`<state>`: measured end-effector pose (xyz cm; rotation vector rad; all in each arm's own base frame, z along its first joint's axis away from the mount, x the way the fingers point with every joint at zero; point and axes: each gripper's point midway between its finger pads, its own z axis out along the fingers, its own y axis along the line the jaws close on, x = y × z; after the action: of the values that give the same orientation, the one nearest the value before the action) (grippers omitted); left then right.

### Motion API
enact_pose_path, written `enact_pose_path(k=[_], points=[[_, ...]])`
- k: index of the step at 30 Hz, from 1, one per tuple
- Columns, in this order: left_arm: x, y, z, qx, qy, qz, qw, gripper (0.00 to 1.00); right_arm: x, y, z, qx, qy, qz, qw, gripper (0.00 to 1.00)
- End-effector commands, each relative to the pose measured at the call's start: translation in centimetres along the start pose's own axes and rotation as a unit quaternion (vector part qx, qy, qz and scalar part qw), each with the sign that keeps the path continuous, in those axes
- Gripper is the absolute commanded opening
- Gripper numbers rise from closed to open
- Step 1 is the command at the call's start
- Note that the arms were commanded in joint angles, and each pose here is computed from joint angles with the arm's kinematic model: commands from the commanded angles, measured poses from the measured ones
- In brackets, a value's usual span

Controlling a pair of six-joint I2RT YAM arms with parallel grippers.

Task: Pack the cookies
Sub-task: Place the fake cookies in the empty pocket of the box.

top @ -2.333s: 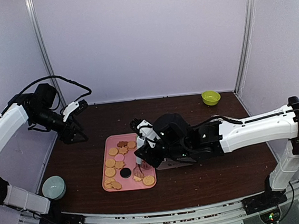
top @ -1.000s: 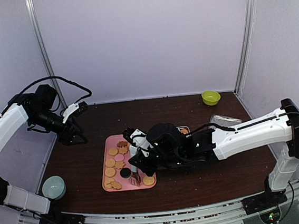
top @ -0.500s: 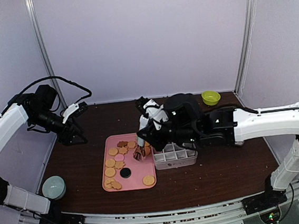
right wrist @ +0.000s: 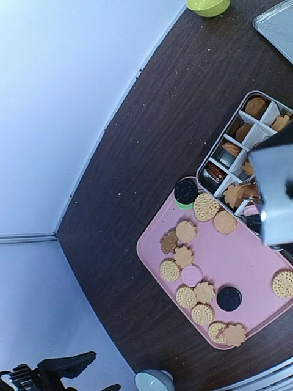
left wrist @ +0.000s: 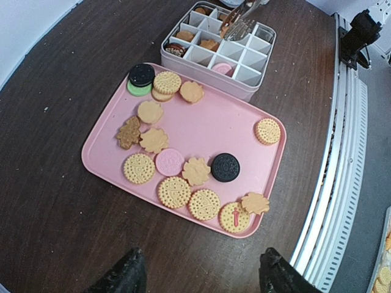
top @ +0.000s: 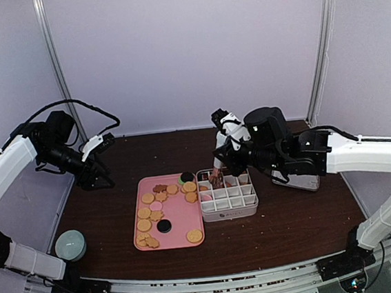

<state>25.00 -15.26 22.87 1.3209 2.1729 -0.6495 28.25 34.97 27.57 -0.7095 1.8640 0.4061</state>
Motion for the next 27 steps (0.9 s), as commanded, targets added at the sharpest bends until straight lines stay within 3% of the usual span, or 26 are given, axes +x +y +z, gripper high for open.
enact_pose_path(k=[1, 12, 27], points=[[-0.9, 0.0, -0.7, -0.003, -0.013, 0.009, 1.000, 0.66, 1.0, 0.0, 0.8, 0.007, 0.010, -0.010, 1.000, 0.06], [-0.7, 0.0, -0.8, -0.005, -0.012, 0.007, 1.000, 0.69, 2.8, 0.0, 1.7, 0.012, 0.035, -0.022, 0.999, 0.09], [-0.8, -0.1, -1.1, -0.011, -0.013, 0.011, 1.000, 0.70, 3.6, -0.1, 2.3, 0.018, 0.050, -0.028, 0.998, 0.26]])
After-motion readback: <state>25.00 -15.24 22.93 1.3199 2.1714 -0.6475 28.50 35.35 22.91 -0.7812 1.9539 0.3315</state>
